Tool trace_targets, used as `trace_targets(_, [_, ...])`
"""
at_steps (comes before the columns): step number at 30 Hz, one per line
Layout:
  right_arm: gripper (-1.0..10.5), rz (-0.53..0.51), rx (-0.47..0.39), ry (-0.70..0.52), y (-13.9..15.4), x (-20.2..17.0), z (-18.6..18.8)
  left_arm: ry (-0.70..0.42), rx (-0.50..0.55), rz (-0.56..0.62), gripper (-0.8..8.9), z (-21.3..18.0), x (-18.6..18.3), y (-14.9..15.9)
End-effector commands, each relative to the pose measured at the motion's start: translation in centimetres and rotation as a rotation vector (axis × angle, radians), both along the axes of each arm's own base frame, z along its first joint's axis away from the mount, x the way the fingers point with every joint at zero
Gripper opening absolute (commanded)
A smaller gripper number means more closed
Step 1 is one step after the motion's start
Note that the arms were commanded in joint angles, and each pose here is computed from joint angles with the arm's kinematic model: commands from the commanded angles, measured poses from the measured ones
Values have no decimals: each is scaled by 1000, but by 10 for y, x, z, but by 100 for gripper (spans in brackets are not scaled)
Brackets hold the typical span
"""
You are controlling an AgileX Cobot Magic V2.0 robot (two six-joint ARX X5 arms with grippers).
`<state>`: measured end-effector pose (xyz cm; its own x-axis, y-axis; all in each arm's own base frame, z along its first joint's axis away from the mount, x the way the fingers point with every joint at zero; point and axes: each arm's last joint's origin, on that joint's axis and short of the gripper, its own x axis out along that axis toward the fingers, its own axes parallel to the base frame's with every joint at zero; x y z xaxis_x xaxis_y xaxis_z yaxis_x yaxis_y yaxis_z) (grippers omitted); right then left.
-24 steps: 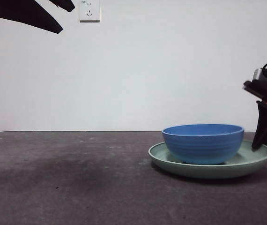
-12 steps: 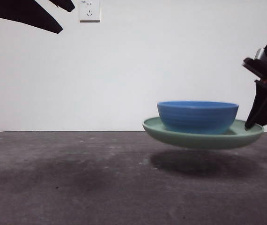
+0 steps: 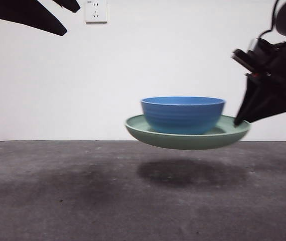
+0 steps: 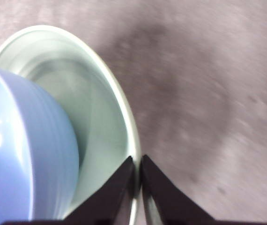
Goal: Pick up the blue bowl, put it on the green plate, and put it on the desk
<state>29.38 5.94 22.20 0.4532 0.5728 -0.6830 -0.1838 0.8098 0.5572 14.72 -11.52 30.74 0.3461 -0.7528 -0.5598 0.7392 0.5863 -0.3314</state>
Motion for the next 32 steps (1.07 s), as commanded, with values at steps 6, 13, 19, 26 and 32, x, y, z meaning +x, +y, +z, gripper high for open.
trace_targets(6, [10,26,30,-27,35,12,11,-16,3,-17,190,1,1,-2])
trace_targets(13, [10,56,-13,-1,60,23,-1,-15,3,-17,190,0,1,-2])
trace_targets(19, [10,59,-9,37,72,35,-21,-15,4,-17,190,0,1,-2])
trace_targets(26, [10,57,-17,84,77,44,-47,-14,4,-17,190,0,1,-2])
trace_targets(32, [11,58,-29,114,78,46,-59,-14,3,-17,190,0,1,-2])
